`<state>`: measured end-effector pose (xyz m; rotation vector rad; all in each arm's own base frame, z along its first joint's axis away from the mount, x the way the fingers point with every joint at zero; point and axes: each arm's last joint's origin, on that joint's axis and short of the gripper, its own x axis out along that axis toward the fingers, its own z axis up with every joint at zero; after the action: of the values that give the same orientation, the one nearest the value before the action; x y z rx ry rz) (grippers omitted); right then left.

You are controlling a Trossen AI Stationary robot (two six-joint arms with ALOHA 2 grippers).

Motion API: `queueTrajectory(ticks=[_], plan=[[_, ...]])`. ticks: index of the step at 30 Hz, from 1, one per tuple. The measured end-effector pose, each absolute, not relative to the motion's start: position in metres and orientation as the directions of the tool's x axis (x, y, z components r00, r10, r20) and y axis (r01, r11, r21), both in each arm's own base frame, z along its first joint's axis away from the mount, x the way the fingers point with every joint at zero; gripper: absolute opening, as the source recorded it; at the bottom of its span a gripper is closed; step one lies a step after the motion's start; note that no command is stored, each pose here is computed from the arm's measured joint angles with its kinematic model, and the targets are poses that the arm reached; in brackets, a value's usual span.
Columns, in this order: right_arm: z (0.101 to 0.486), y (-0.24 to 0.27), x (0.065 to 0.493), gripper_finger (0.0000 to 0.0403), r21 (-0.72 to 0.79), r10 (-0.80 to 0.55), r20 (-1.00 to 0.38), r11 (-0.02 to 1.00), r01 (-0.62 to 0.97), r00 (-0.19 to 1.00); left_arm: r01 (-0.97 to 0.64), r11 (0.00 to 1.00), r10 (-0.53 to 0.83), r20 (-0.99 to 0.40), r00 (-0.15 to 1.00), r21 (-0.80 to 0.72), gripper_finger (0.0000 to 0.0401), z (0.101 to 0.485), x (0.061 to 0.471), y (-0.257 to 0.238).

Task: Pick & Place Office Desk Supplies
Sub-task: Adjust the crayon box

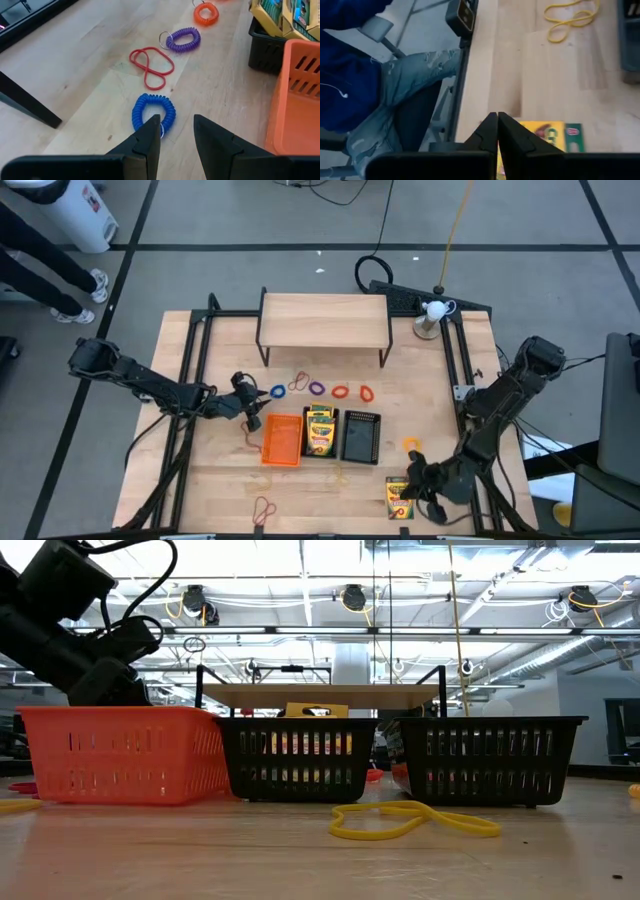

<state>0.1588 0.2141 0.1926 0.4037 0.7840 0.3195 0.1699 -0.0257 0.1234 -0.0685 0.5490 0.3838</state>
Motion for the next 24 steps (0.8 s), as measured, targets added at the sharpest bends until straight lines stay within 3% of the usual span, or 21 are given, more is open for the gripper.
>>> queueTrajectory(ticks=[10,24], plan=[[0.156,0.259,0.180,0.0000,0.493,0.417,-0.758,0.870,0.022,0.501,-0.376,0.926,0.336,-0.521,0.785,0.030,0.0120,0.123,0.170,-0.026],[0.133,0.239,0.193,0.0000,0.339,0.255,-0.869,0.931,0.135,0.424,-0.376,0.926,0.342,-0.518,0.784,0.042,0.0120,0.124,0.170,-0.026]])
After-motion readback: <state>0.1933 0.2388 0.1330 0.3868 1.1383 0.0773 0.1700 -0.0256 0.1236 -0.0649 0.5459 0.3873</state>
